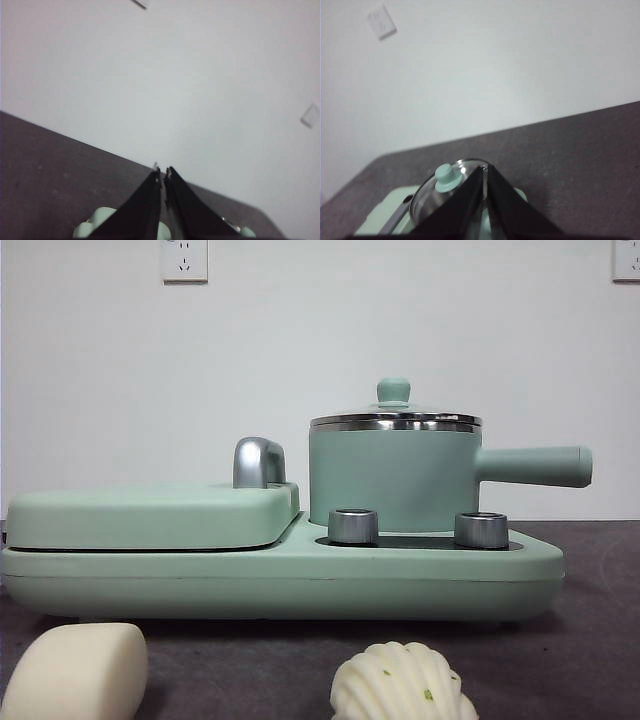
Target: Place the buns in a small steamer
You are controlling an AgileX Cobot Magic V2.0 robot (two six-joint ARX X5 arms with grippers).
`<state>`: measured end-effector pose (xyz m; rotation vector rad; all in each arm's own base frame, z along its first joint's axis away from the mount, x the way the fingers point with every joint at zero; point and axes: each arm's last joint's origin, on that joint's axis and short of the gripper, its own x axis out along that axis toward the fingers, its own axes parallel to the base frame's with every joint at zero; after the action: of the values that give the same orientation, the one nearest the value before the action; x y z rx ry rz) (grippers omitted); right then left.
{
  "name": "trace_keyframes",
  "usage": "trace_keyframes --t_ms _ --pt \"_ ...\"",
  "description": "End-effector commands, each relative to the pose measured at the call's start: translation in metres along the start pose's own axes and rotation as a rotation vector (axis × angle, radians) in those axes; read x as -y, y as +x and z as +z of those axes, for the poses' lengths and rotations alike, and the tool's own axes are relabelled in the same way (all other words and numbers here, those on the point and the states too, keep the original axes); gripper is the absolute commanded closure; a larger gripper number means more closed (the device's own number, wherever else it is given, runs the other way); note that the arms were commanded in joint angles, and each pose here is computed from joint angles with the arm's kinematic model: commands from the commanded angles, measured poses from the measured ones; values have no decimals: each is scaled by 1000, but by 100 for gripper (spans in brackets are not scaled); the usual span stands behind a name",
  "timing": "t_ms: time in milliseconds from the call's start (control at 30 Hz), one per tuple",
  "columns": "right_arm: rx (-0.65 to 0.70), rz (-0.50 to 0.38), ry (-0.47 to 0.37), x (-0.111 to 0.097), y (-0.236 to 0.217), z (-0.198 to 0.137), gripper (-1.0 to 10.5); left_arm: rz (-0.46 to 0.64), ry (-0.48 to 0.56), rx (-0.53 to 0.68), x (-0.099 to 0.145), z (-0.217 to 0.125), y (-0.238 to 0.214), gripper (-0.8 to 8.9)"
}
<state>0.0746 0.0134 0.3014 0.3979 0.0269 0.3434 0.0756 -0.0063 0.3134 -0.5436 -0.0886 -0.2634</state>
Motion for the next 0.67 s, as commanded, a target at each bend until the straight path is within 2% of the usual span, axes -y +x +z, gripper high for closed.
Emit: trace_keyframes --t_ms 33,133,400,567,667 --pt "-43 21 -120 -5 7 14 935 -18 114 -43 8 13 7 798" --pt "-97 28 -178 -7 18 24 935 -43 159 -104 11 20 18 798" --pt "-207 39 -246 -7 49 42 935 -85 226 -230 13 29 51 798" --pt "-270 46 -313 -4 66 45 934 -104 294 -356 13 25 70 798" --pt "-298 83 -373 -4 73 42 934 -128 354 -439 15 21 79 798"
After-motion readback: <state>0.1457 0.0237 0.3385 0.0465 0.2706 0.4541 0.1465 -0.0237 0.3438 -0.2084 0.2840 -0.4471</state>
